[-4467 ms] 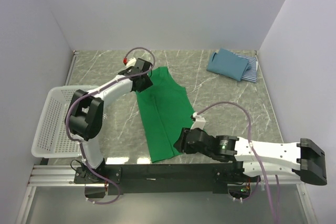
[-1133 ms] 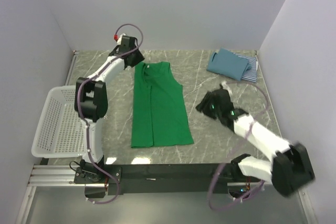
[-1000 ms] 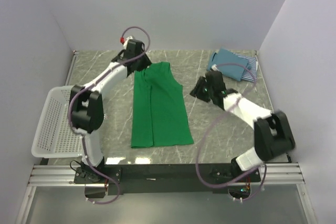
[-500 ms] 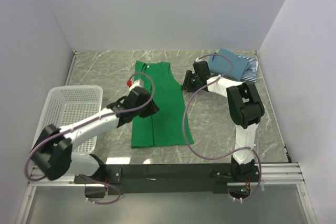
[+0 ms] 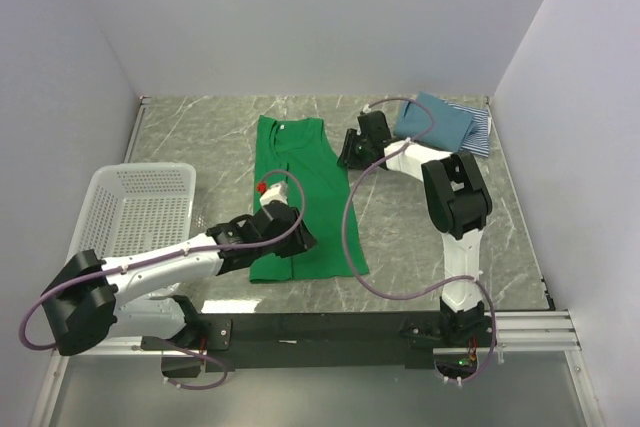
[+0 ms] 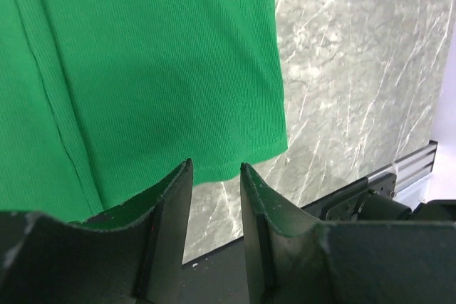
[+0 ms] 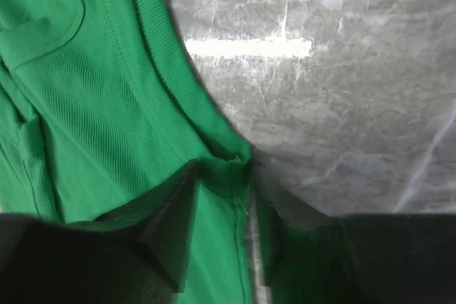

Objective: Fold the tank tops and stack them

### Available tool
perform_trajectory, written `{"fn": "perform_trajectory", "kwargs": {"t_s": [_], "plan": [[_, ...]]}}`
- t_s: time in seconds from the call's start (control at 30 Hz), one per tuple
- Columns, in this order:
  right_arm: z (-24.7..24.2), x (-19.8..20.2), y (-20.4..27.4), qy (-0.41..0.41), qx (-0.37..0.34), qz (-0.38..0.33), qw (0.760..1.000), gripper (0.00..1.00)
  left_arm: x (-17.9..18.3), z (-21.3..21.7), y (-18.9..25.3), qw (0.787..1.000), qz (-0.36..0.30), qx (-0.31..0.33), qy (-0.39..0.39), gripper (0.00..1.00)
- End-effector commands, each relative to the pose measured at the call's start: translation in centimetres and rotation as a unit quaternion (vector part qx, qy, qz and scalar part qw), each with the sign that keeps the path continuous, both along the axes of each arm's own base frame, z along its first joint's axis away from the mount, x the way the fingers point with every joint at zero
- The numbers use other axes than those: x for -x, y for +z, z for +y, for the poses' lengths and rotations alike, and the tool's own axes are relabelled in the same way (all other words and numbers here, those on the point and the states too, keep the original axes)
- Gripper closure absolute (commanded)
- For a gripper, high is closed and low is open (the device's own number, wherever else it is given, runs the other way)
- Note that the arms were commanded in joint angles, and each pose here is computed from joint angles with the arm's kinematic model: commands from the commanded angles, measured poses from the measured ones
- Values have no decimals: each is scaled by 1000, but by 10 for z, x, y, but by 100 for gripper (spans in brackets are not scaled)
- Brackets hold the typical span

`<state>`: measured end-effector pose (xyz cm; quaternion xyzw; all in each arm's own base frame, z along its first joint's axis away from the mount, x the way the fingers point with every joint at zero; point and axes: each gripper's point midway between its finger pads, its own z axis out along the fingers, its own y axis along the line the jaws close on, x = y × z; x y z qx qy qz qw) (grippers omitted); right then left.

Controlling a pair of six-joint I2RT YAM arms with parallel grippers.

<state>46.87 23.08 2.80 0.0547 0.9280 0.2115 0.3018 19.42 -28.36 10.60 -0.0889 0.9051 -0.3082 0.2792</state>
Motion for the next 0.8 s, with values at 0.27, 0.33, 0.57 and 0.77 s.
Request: {"fn": "perform_trajectory", "kwargs": {"t_s": [0.27, 0.33, 0.57, 0.77], "plan": [[-45, 15, -22, -87, 84, 26, 992, 100, 20, -39, 2, 998, -19, -9, -51, 61], [-57, 27, -26, -102, 91, 32, 990, 100, 29, -53, 0, 997, -20, -9, -73, 61], [-87, 64, -34, -137, 86, 50, 986, 100, 57, -88, -9, 992, -19, -16, -126, 61], [-98, 86, -30, -158, 68, 57, 984, 100, 91, -116, -22, 985, -13, -44, -168, 63]]}}
